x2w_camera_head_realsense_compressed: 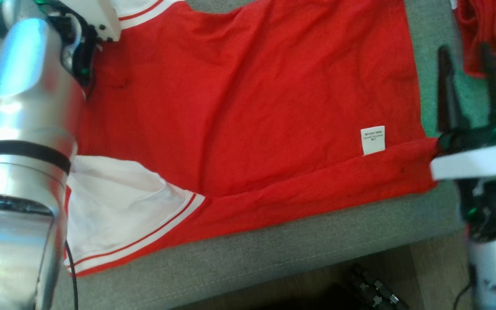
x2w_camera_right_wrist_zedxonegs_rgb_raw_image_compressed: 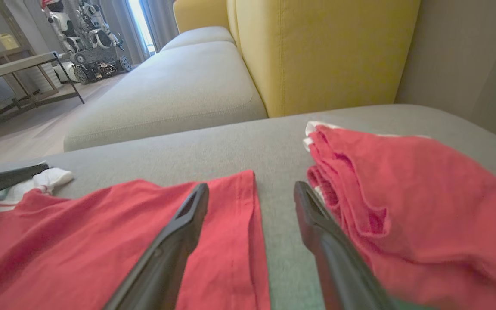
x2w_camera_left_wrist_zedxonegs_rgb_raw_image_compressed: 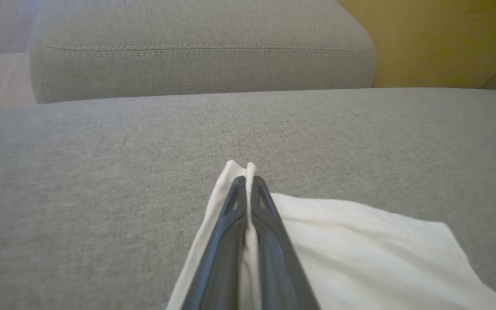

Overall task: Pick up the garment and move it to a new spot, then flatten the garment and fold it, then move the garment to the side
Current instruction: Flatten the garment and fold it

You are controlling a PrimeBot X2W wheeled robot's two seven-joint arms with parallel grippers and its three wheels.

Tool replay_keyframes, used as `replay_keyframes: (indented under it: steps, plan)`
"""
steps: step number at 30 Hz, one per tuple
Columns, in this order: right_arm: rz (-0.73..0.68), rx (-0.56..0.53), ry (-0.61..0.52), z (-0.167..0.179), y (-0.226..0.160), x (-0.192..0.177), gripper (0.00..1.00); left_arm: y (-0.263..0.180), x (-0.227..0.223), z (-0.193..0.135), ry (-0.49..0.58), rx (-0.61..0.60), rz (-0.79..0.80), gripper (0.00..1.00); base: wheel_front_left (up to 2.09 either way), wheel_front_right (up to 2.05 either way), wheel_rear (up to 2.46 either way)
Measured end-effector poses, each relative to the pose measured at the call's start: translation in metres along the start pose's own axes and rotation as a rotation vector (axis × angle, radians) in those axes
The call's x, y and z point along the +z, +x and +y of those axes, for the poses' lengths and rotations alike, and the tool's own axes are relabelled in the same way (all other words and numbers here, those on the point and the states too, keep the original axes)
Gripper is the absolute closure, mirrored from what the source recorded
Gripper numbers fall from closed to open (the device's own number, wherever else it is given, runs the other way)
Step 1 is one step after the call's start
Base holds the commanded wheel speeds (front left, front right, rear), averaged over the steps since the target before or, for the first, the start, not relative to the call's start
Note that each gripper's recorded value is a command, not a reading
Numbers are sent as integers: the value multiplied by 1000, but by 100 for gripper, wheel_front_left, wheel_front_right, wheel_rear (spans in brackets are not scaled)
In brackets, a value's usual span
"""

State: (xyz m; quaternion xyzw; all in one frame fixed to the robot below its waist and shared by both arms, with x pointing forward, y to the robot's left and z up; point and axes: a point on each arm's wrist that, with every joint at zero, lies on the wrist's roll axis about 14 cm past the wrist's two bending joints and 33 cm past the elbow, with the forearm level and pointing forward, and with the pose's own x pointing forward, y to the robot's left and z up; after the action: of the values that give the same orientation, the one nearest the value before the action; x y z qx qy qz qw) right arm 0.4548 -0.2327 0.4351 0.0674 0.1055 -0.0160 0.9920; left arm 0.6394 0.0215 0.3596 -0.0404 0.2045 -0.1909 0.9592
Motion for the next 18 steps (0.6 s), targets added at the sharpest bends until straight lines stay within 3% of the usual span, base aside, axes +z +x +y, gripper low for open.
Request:
replay_keyframes:
  steps: [5,9,18]
  plan:
    - [-19,19,-29,-8,22,19,0,-9,9,3,6,20,-45,100,0,0,0]
    - [45,63,-49,-6,47,18,0,-19,17,9,9,38,-72,100,0,0,0]
    - [354,142,-49,11,83,-38,0,-33,45,20,33,51,-152,100,0,0,0]
